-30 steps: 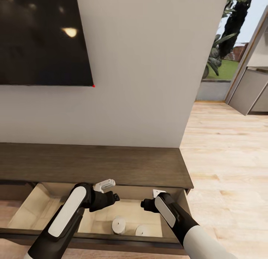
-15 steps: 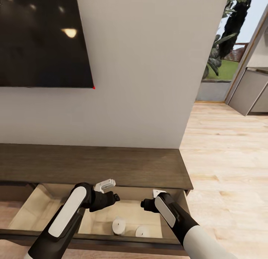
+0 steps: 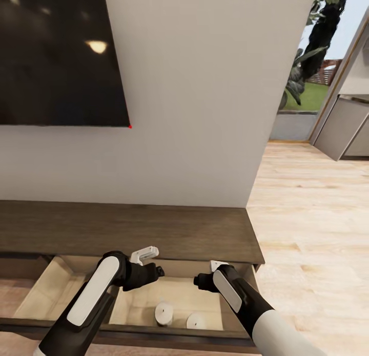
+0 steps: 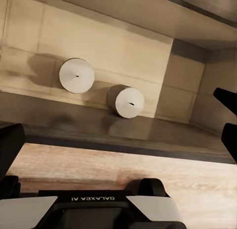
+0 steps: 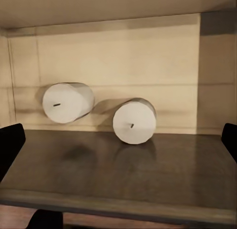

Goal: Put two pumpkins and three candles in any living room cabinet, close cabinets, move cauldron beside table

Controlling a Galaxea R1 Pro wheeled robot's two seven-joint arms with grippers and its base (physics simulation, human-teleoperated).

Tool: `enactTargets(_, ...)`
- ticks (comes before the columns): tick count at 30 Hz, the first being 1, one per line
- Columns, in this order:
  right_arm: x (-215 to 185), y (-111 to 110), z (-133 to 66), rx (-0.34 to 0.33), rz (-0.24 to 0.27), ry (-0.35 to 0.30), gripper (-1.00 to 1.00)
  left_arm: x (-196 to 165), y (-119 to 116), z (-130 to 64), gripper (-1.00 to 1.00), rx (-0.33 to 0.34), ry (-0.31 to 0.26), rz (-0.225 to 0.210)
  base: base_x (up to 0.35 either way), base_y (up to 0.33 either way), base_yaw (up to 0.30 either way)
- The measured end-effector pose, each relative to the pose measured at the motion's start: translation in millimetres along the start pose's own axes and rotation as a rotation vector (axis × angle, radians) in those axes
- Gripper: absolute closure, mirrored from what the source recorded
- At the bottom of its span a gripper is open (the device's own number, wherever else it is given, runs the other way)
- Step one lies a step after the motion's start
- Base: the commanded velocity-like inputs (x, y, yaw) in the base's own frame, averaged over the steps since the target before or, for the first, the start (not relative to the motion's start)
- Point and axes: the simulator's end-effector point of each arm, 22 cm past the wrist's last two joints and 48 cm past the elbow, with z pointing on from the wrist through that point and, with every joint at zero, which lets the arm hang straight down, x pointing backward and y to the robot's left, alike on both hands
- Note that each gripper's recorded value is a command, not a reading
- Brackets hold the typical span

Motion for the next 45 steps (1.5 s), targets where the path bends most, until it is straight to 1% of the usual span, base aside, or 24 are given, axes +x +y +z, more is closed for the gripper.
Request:
enactTargets(7, -4, 0, -12.0, 0.011, -0.007, 0.006, -1.00, -11, 3, -12.0, -1.00, -0.046, -0.030, 0.011, 0.000, 0.000, 0.000)
enactTargets(10, -3, 0, -17.2, 0.015, -0.013, 0.020, -1.00, -13, 8, -16.3, -1.00, -0.105, -0.039, 0.012, 0.000, 0.000, 0.000)
enactTargets(13, -4, 1, -22.4, 0.020, -0.017, 0.025, -1.00, -11, 13, -22.8, -1.00, -0.183, -0.037, 0.006, 0.000, 0.000, 0.000)
enactTargets(16, -6, -1, -27.4, 0.034, -0.016, 0.028, -1.00, -12, 15, -29.2, -1.00, -0.215, -0.035, 0.004, 0.000, 0.000, 0.000)
enactTargets(27, -12, 2, -45.4, 0.039, -0.015, 0.030, -1.00, -17, 10, -47.4, -1.00, -0.222, -0.034, 0.003, -0.102, 0.000, 0.000)
enactTargets(45, -22, 10, -73.9, 0.038, -0.017, 0.030, -1.00, -24, -1, -75.1, -1.00, -0.216, -0.030, 0.005, -0.191, 0.015, 0.000)
